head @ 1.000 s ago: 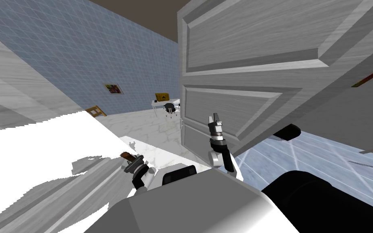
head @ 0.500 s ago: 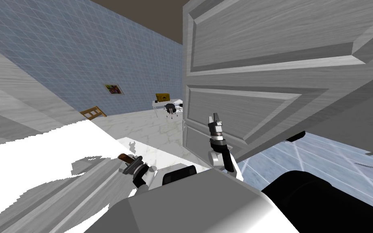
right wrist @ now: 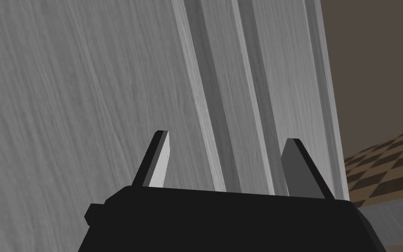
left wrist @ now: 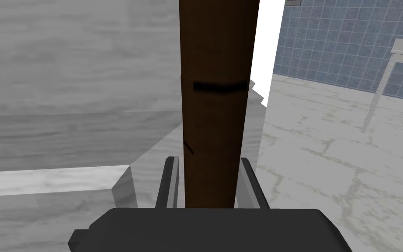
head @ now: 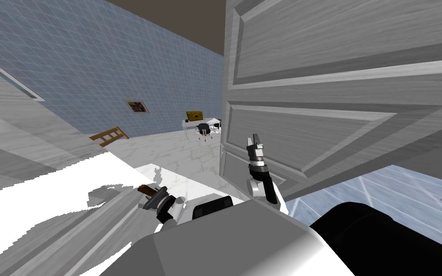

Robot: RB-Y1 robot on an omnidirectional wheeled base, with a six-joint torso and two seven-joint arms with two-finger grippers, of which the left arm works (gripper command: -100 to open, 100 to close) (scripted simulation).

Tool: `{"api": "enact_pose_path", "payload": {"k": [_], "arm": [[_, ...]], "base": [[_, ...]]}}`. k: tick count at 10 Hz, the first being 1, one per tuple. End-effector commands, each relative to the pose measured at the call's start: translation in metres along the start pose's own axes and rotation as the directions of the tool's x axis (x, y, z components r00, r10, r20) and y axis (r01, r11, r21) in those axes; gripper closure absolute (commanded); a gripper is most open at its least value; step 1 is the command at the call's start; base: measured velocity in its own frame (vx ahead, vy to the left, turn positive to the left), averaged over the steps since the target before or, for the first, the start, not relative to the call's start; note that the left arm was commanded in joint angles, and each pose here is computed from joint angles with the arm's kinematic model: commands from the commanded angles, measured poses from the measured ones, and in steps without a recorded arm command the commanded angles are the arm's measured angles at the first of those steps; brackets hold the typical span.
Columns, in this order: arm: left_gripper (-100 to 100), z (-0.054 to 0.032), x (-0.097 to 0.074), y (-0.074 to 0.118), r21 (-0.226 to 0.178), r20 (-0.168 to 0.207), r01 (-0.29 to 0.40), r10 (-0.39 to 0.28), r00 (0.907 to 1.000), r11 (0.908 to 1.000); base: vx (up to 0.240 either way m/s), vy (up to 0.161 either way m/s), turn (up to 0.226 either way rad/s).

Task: Push the door open

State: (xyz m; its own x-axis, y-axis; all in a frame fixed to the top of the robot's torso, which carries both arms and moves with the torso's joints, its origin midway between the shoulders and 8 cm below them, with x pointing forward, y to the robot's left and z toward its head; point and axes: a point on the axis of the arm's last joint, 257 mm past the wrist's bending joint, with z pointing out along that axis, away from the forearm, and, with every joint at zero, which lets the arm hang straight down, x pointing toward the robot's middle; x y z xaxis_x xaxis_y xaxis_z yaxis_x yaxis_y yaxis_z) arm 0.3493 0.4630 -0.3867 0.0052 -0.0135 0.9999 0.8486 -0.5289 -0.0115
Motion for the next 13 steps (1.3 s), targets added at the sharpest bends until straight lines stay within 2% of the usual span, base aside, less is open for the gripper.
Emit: {"api": "enact_pose_path", "payload": {"k": [1,3,4,6,7,8,9,10,11,12,13], "arm": [[100,0.0139,0.008,-0.016,0.035,-0.032,-0.012,0.013,0.9994,0.9993],[100,0.0191,0.011,-0.027,0.065,-0.042,-0.015,0.018,0.999,0.9978],[100,0.0203,0.011,-0.036,0.096,-0.044,-0.014,0.019,0.9989,0.9953],[100,0.0203,0.011,-0.036,0.096,-0.044,-0.014,0.019,0.9989,0.9953],[100,0.0154,0.008,-0.044,0.134,-0.033,-0.007,0.012,0.9994,0.9909],[100,0.0154,0.008,-0.044,0.134,-0.033,-0.007,0.012,0.9994,0.9909],[100,0.0079,0.003,-0.047,0.157,-0.017,0.0,0.003,0.9999,0.9876],[100,0.0051,0.001,-0.047,0.163,-0.011,0.002,0.0,0.9999,0.9866],[100,0.0066,0.001,-0.037,0.139,-0.007,0.004,-0.004,1.0,0.9903],[100,0.0198,0.008,-0.06,0.183,-0.028,-0.002,0.007,0.9996,0.9832],[100,0.0221,0.009,-0.065,0.193,-0.032,-0.003,0.009,0.9995,0.9811]], "base": [[0.109,0.14,0.025],[0.118,0.132,0.073],[0.149,0.147,0.084],[0.108,0.082,0.024],[0.15,0.089,0.097],[0.172,0.072,0.051],[0.19,0.062,0.062],[0.167,0.052,0.093],[0.069,0.018,0.013],[0.123,0.09,0.023],[0.152,0.097,0.043]]}}
